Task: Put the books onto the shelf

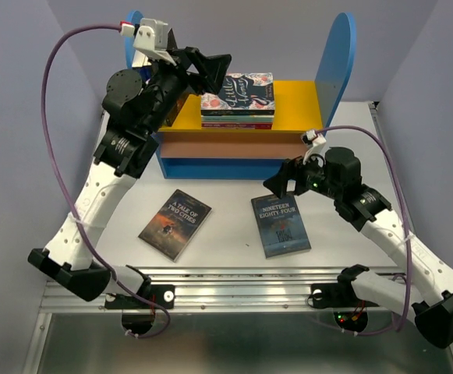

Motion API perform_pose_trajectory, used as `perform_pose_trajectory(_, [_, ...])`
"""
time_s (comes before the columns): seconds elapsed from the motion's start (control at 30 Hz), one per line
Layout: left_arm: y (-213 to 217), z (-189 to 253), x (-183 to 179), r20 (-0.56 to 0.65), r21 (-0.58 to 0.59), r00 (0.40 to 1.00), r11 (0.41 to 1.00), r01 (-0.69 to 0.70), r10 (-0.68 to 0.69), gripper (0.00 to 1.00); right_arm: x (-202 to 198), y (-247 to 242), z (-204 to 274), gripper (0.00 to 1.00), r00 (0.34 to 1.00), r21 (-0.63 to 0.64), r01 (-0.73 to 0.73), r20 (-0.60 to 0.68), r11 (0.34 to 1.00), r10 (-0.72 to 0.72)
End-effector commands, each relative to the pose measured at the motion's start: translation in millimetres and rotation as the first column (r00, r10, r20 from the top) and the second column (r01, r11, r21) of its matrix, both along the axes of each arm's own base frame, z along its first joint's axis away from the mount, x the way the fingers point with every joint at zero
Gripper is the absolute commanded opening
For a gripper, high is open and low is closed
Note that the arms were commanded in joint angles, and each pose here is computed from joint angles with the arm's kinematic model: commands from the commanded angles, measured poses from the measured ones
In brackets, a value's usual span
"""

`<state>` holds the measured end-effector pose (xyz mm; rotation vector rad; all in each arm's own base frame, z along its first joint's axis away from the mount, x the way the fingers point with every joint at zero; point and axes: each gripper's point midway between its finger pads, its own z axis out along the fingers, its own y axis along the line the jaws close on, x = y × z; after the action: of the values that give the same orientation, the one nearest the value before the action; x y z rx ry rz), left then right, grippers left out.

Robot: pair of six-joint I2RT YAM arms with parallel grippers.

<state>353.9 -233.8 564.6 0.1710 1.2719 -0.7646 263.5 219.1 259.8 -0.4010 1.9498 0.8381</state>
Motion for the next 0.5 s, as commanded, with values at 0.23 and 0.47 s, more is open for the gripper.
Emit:
perform_pose_trajectory(0.23, [-43, -101, -90, -0.178, -0.040, 0.963, 0.979, 0.199, -0.203, 0.99, 11, -41, -43, 1.00, 0.945, -0.022, 0.312, -0.100, 0.950, -0.312])
perform_pose_trajectory(0.47, [-40, -210, -156, -0.426, -0.169, 0.863, 0.960, 0.221, -0.273, 0.99, 15, -76, -77, 1.00, 0.854, -0.080, 0.500, -0.122, 0.862, -0.506])
